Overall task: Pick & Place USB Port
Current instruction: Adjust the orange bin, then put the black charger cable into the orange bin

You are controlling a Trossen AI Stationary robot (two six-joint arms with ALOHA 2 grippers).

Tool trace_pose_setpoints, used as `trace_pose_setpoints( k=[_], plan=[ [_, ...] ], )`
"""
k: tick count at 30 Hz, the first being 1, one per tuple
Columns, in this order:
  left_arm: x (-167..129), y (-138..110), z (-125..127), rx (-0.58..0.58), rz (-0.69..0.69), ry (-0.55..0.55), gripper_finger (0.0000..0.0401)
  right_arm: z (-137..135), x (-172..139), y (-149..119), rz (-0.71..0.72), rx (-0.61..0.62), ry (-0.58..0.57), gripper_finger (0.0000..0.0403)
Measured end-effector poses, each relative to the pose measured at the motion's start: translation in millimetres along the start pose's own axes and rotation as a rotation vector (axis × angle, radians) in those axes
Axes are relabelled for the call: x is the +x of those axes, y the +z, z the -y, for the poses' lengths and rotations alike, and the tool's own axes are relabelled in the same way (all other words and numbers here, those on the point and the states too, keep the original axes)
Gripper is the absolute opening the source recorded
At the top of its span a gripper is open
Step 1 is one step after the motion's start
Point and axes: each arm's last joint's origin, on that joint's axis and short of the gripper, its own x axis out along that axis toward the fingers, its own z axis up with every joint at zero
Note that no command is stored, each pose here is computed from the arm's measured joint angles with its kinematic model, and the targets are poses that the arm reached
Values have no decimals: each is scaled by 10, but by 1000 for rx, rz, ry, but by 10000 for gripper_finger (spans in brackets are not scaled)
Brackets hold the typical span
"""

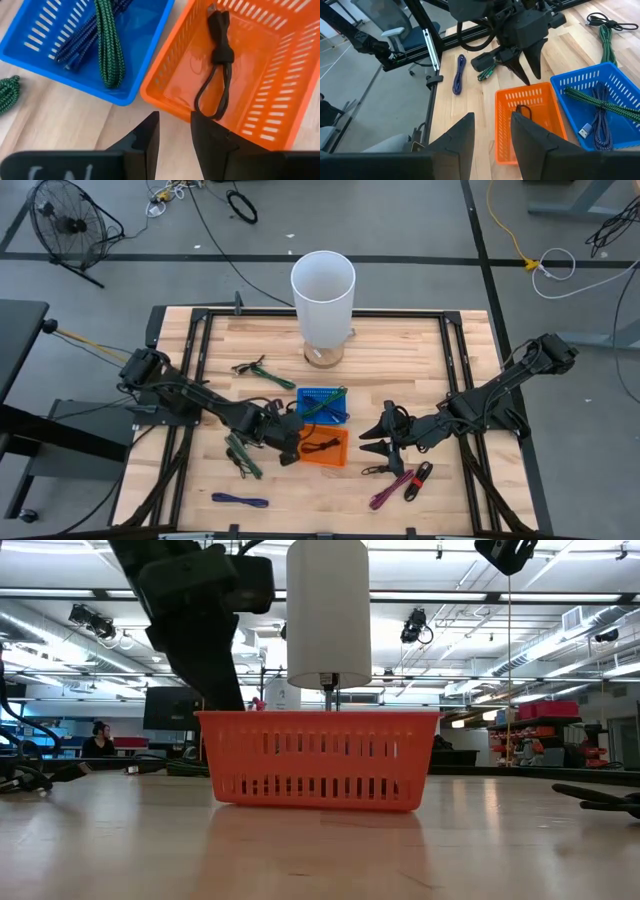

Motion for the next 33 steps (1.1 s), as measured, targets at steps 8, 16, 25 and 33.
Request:
trace_pose_setpoints(
  k=[8,16,25,33],
  plan=[
    [-41,-94,96,28,-68,-77,115,1,0,-2,-1,-1,-1,126],
    [-274,-256,202,138,-203,-81,115,1,29,-20,-6,-3,-12,126],
    [-354,-665,127,279,-396,76,115,0,249,-170,-66,-22,-49,126],
    [-285,-850,20,301,-502,92,115,-15,281,-170,-55,-24,-34,126]
  ],
)
